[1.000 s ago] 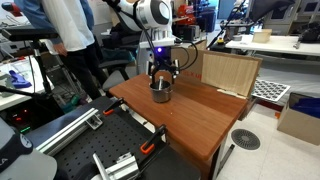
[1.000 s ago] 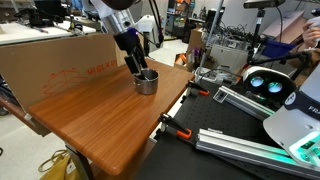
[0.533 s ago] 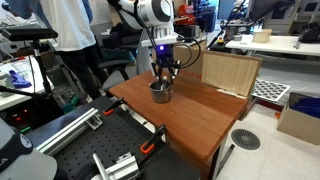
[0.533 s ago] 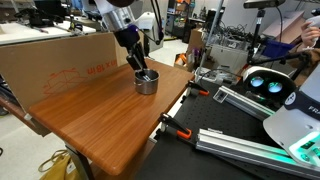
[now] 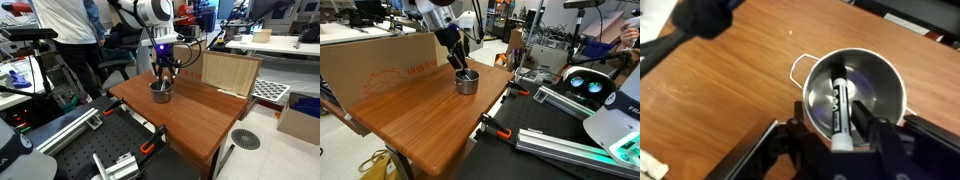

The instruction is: Put the marker on the desk

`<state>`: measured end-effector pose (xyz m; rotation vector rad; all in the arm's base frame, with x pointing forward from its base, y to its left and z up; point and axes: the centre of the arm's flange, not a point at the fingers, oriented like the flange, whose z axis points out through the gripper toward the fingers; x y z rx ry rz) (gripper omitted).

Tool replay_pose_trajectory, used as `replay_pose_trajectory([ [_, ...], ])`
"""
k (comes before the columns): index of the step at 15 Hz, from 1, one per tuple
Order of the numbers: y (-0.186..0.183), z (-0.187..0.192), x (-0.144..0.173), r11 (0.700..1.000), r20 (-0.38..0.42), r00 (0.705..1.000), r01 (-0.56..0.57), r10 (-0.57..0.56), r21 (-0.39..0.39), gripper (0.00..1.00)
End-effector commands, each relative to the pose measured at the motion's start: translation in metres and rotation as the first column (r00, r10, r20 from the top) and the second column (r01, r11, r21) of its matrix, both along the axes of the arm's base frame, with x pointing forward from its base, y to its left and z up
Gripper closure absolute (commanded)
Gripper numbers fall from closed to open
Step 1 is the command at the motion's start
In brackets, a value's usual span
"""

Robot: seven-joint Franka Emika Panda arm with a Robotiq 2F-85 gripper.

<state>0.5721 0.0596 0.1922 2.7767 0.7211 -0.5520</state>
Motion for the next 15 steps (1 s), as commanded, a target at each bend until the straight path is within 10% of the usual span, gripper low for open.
replay_pose_trajectory([
  [1, 0.0001, -0.0006, -0.0043, 1.0, 0.017, 1.0, -0.006, 0.006, -0.013, 0.62],
  [3, -0.0004, 0.0001, -0.0046, 1.0, 0.021, 1.0, -0.011, 0.011, -0.011, 0.59],
  [8, -0.0033, 0.0044, -0.002, 1.0, 0.029, 1.0, -0.011, 0.011, -0.014, 0.94],
  [15, -0.0027, 0.0085, -0.0044, 1.0, 0.035, 0.999, -0.008, 0.008, -0.008, 0.94],
])
